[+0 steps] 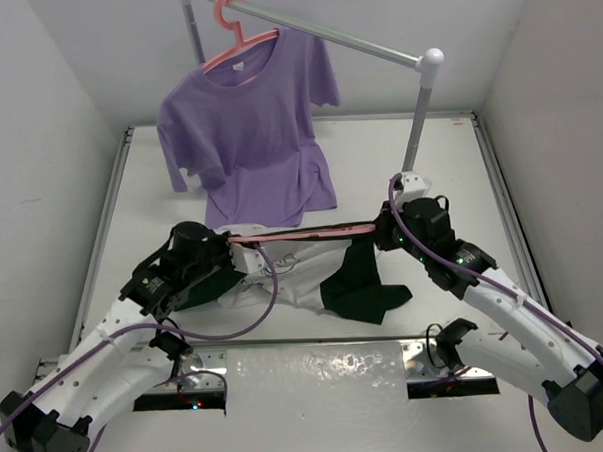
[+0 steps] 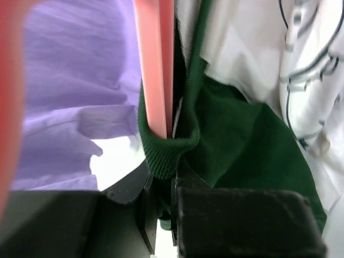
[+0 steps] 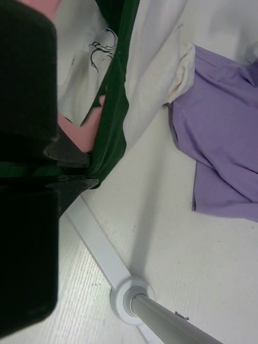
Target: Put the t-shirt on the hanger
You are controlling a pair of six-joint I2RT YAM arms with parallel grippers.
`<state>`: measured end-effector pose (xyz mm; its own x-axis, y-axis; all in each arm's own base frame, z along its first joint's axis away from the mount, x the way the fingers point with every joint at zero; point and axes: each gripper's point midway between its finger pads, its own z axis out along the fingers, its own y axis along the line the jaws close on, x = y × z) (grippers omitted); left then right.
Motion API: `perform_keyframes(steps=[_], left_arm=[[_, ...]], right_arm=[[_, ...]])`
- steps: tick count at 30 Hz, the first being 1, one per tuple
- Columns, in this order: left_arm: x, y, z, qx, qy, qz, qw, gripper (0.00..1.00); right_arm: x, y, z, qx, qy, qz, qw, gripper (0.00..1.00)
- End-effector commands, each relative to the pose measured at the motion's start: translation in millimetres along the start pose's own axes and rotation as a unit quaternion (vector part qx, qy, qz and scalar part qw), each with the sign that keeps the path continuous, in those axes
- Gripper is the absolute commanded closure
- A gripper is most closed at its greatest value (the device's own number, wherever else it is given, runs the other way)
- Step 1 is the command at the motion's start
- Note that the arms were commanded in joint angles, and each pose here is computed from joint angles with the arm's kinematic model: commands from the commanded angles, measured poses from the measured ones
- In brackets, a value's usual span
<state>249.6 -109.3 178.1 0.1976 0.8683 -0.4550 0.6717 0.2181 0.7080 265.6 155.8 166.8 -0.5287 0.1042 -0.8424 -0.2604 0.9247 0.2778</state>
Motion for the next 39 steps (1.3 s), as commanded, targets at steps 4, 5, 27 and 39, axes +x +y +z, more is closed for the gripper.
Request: perform_keyframes(steps=[4, 5, 27, 39], left_arm=[[77, -11, -8, 0.001, 0.189, 0.017, 0.982, 1.00], [79, -12, -6, 0.001, 0.198, -0.001, 0.980, 1.00], [109, 0, 10, 0.054, 0.362, 0.024, 0.930, 1.00], [56, 7, 33, 0.102, 0.243, -0.023, 0.964, 1.00]], right_arm=[[-38, -56, -27, 0.139, -0.023, -0.076, 0.987, 1.00], [-39, -56, -27, 0.139, -0.018, -0.089, 0.986, 1.00], [-32, -25, -4, 0.198, 0.061, -0.234, 0.950, 1.00], [-18, 73, 22, -0.067, 0.051, -0.228, 0.970, 1.00]])
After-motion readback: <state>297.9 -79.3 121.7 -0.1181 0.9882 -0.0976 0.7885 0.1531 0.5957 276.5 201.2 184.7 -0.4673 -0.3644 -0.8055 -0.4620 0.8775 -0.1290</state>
